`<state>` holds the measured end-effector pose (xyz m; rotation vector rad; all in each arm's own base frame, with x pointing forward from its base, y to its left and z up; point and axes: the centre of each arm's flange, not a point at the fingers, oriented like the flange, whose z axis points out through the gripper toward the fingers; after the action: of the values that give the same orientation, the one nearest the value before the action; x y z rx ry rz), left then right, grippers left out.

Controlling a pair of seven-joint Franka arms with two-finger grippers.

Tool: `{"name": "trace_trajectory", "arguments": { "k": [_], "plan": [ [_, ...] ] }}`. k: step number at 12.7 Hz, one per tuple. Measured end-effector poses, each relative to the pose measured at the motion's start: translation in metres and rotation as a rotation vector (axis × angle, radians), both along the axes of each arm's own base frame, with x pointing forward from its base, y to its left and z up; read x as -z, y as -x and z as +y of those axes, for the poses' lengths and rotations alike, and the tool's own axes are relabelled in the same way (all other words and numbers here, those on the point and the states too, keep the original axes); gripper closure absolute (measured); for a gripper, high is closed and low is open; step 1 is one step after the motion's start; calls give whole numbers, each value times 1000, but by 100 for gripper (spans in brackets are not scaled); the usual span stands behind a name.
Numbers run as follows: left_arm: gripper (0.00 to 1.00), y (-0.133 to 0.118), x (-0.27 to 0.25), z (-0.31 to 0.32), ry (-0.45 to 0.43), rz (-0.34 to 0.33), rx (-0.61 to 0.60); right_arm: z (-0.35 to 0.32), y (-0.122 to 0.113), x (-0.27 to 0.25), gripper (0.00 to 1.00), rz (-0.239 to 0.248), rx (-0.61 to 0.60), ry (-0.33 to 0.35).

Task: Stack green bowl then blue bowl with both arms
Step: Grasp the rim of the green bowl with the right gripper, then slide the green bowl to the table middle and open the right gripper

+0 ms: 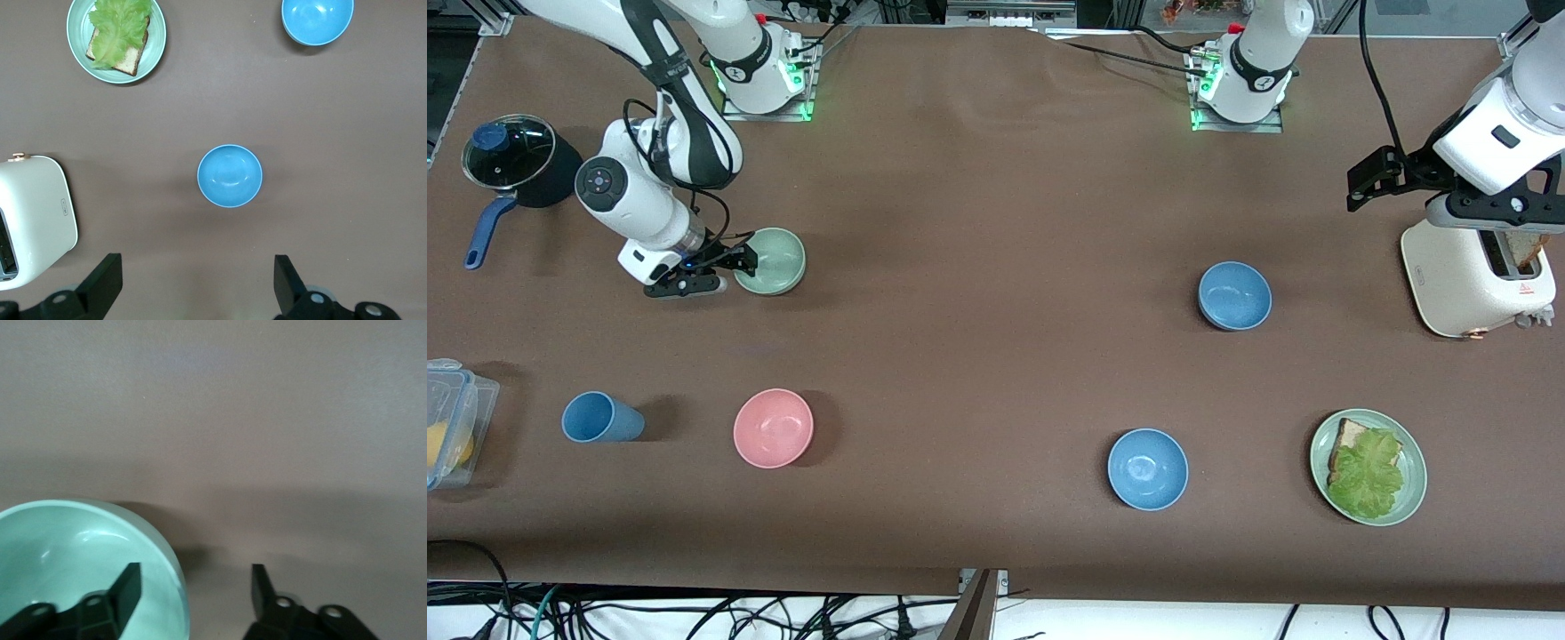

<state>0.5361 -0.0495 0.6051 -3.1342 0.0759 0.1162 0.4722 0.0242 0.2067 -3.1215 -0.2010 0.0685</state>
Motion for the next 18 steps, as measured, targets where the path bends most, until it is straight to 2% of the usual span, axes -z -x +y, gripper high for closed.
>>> {"name": "trace_trajectory", "arguments": {
  "k": [1,2,3,5,6,9,10,12,15,18],
  "plan": [
    [0,0,0,0,0,0,0,0,0,5,42,1,-1,1],
    [0,0,0,0,0,1,0,1,1,10,43,4,-2,2],
    [0,0,0,0,2,4,0,1,2,13,54,7,-3,3],
    [0,1,0,-1,11,7,-1,7,2,13,83,7,-15,0],
    [0,1,0,-1,11,7,-1,11,2,9,88,6,-23,-3],
    [0,1,1,1,11,9,-4,34,-8,-11,92,-28,-56,-16],
    [0,1,1,1,11,10,-4,49,-16,-25,95,-37,-69,-24],
    [0,1,1,1,11,11,-5,93,-42,-66,95,-51,-72,-44],
    [0,1,1,2,11,11,-6,184,-75,-106,95,-76,-2,-83],
    [0,1,1,2,11,12,-6,297,-83,-81,95,-59,126,-121]
  ]
}}
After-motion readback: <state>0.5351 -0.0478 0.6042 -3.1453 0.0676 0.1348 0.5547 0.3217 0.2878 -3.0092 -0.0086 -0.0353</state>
